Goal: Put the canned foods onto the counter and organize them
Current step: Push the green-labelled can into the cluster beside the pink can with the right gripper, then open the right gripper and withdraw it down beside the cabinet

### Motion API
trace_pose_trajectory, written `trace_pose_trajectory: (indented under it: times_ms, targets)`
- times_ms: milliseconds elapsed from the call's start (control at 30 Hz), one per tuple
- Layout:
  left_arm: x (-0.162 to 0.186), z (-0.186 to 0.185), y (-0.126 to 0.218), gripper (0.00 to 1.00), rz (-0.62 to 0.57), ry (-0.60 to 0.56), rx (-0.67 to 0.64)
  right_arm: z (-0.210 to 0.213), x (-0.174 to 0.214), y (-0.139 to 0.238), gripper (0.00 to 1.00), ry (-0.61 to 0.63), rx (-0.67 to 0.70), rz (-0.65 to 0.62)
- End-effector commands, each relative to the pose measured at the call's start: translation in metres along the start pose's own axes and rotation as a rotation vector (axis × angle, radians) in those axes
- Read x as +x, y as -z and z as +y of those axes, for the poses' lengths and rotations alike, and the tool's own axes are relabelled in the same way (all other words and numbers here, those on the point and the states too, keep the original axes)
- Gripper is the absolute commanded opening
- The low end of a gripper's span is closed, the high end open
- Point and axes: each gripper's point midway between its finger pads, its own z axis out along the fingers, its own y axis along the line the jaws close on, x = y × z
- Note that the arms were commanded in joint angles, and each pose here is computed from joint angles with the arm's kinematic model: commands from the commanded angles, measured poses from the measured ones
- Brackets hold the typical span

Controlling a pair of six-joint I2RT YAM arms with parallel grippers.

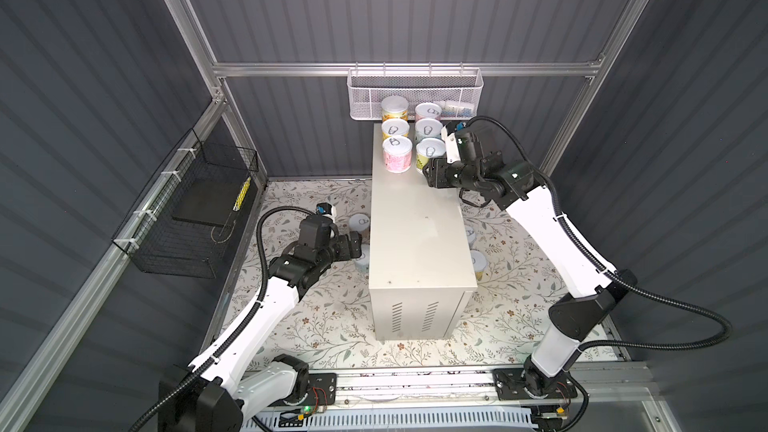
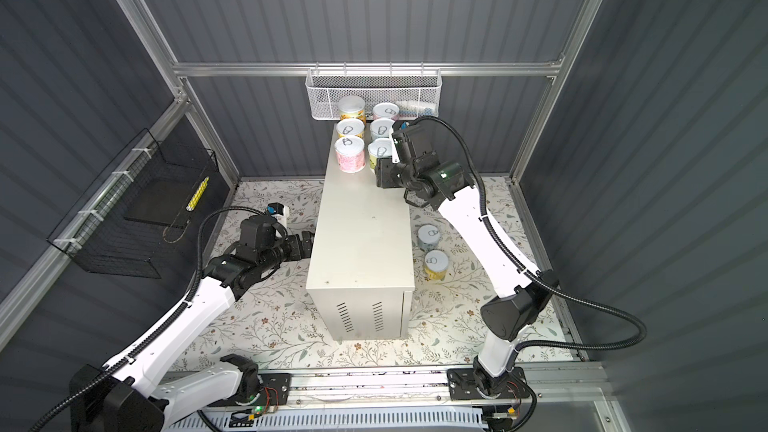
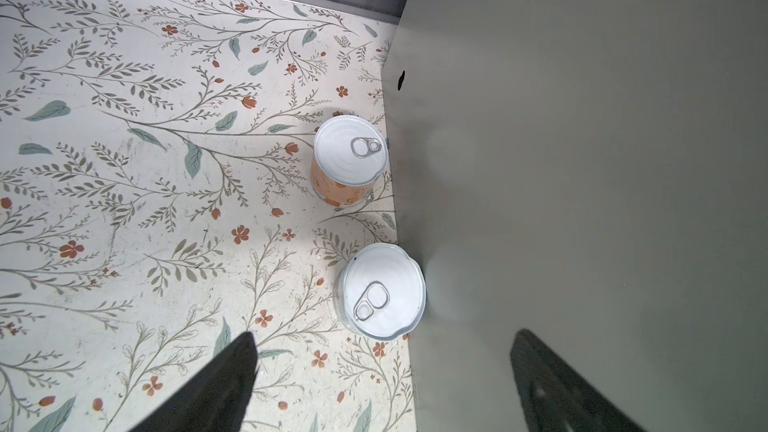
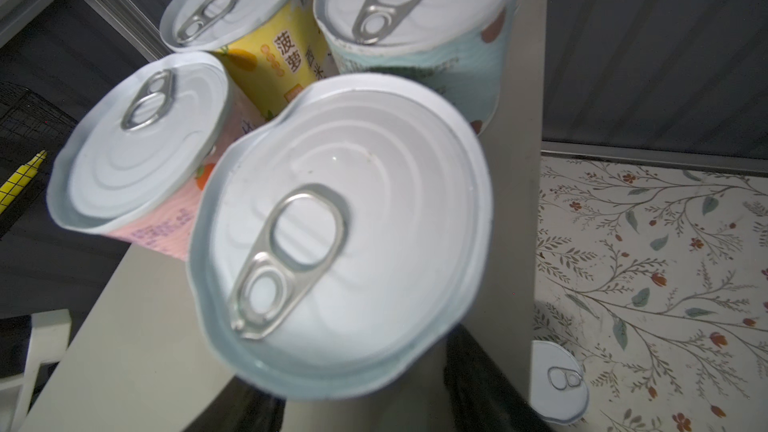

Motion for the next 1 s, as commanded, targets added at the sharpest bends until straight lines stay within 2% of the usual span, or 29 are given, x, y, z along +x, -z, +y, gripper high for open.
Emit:
trace_pose_trajectory:
  times_ms: [0,433,667,800,967]
  targets:
    - [-0.014,0.001,0.007,0.96,-0.037,0.0,-0.006,0.0,0.0,-0.008,0.61,0.0,-0.009,0.013]
    - [-0.013,0.003,0.005,0.96,-0.034,0.002,-0.008,-0.001,0.002,-0.014,0.62,-0.017,-0.003,0.026]
    - [-0.014,0.005,0.006,0.97,-0.037,0.004,-0.01,-0.003,0.0,-0.005,0.72,-0.028,0.003,0.016]
    - [-0.016,0.007,0.008,0.97,-0.042,0.002,-0.017,0.0,-0.002,0.014,0.75,-0.038,-0.022,0.003]
    - [-0.014,0.009,0.008,0.97,-0.039,0.005,-0.023,0.007,-0.006,0.062,0.77,-0.052,-0.077,-0.042]
